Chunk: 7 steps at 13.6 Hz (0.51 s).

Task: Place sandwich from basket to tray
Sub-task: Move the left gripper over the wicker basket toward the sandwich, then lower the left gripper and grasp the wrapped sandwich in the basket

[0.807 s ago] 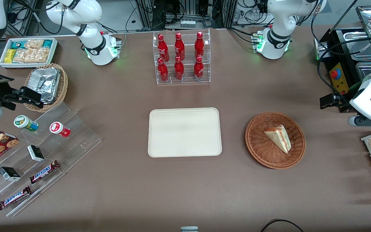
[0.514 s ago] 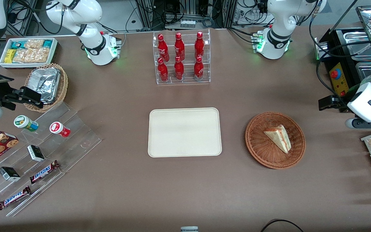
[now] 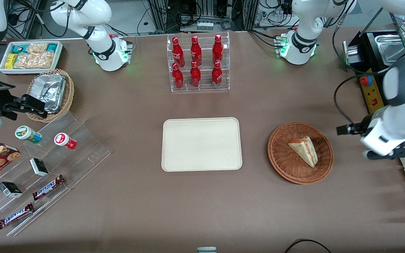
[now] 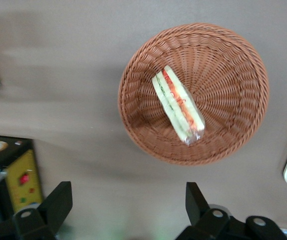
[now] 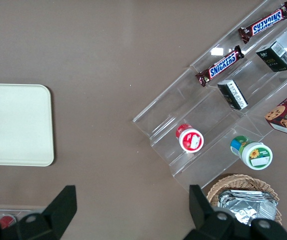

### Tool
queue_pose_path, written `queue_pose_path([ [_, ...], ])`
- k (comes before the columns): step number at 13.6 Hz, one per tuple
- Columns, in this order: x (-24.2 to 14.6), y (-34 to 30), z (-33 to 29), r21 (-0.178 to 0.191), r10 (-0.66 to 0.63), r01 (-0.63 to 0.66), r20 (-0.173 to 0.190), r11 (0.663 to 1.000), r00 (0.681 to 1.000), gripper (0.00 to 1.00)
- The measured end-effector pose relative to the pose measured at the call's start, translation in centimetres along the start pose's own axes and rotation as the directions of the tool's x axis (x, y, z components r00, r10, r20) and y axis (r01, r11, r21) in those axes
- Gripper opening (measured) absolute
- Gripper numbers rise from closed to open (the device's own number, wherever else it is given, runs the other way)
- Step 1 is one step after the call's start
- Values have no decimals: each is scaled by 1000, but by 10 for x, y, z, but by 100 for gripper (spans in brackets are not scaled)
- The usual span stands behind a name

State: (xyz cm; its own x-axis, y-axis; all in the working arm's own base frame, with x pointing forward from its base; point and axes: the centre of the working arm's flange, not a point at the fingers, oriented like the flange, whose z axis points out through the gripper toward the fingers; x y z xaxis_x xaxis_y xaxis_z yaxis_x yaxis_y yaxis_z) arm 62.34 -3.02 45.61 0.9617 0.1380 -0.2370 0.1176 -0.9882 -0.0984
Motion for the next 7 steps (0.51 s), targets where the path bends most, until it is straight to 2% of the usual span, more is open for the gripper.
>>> queue_pose_path([
  [3,8,8,50,-37,-172,172,-12,984,985,100],
  [7,9,37,105,-83,-384,378,-74,922,920,100],
])
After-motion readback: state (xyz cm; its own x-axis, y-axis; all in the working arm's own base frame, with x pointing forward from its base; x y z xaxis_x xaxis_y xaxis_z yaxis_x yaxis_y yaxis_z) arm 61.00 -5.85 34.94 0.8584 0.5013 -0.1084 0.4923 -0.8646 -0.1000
